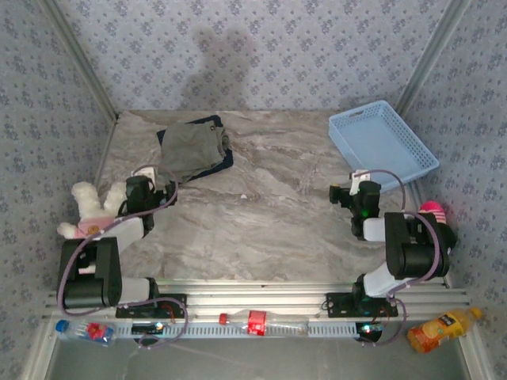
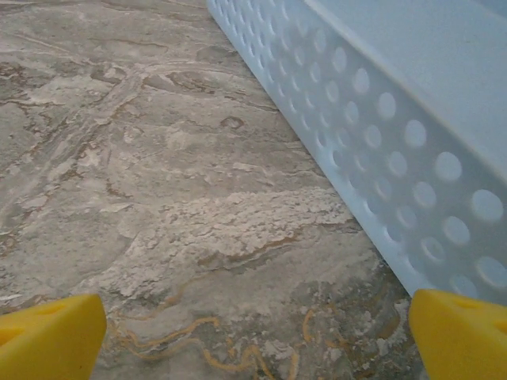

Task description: Fold and stack the mixed laundry pile

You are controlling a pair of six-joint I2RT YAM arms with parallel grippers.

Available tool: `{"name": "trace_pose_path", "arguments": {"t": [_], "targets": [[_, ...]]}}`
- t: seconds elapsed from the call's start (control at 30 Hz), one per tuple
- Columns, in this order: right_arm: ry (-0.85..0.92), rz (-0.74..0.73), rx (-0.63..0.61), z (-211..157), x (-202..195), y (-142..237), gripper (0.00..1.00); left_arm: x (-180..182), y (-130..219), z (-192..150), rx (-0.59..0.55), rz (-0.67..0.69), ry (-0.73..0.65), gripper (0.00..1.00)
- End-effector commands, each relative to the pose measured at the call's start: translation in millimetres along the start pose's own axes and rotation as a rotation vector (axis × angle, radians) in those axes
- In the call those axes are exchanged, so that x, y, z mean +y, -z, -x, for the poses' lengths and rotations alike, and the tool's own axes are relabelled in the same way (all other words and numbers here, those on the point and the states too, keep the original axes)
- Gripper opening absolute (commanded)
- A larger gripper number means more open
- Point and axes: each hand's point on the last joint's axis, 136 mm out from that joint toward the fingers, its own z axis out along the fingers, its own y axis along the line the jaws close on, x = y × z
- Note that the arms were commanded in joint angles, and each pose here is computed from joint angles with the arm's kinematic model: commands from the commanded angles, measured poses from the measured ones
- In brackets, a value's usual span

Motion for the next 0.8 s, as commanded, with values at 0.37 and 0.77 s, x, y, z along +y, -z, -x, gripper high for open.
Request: {"name": "trace_pose_path", "arguments": {"t": [0.37,0.77], "targets": [[-0.007,-0.017,-0.084,23.6,-1.7,-0.2,1.00,-3.1,-20.7,19.1,-0.195,0.013,-0.040,1.00],[-0.005,-0.019,-0.082,22.5,-1.5,0.0,1.00,-3.5,-20.7,21.2,-0.206,0.012,-0.039,1.00]]}}
